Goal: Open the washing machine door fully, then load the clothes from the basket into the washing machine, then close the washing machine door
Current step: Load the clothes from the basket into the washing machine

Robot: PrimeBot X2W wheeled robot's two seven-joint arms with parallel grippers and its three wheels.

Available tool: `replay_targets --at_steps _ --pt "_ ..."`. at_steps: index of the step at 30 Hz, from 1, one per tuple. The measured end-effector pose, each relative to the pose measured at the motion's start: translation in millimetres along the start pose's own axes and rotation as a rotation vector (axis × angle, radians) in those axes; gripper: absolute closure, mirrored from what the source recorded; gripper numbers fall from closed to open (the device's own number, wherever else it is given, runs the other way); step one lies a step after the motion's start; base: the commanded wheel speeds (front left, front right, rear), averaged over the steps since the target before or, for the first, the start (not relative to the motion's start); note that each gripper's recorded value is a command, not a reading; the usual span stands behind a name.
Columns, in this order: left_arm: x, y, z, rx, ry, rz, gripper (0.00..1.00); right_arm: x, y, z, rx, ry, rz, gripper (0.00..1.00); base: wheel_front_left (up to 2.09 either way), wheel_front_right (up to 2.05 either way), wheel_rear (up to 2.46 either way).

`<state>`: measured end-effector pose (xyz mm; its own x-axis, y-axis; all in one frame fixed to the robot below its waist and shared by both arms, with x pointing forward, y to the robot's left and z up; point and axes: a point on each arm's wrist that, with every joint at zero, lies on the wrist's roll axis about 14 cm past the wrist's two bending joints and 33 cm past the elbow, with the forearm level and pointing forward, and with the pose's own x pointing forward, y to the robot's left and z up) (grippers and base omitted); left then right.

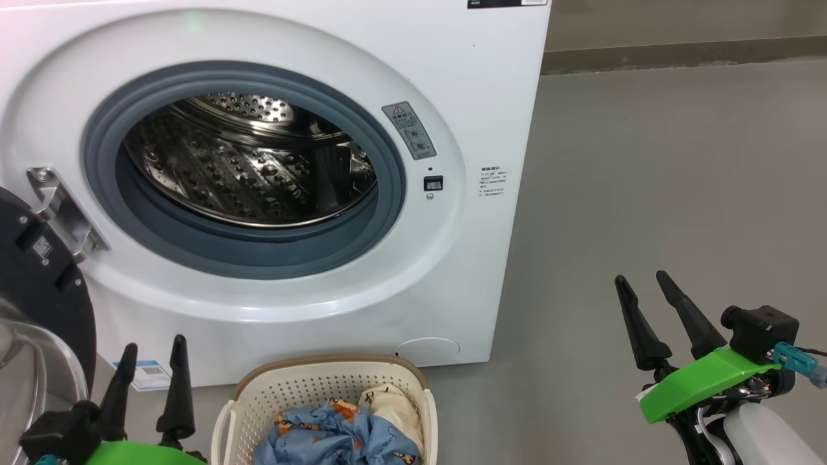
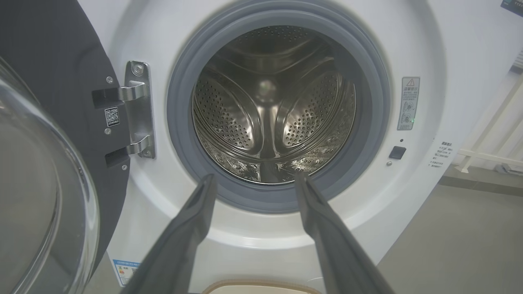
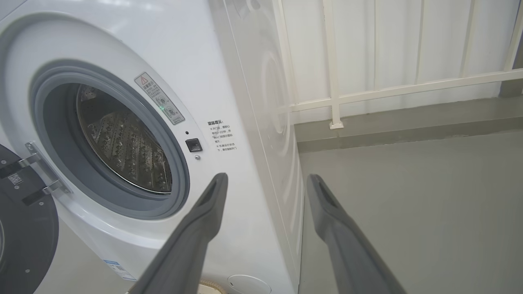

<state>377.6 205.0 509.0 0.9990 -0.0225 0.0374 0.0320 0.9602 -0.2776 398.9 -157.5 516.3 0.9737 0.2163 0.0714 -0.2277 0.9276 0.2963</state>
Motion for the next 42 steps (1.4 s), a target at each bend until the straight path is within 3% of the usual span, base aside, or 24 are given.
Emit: replay_targets --at_steps 29,42 --pt "1.0 2.6 -8.7 0.008 0.026 0.006 0.00 1.5 -1.6 -8.1 0.002 0.023 -0.002 0.00 0.00 0.00 0.00" --pt "14.1 -4.7 -36.8 0.005 0.111 -0.030 0.00 2.5 -15.9 -27.9 0.014 0.076 -0.040 0.00 0.00 0.00 0.00"
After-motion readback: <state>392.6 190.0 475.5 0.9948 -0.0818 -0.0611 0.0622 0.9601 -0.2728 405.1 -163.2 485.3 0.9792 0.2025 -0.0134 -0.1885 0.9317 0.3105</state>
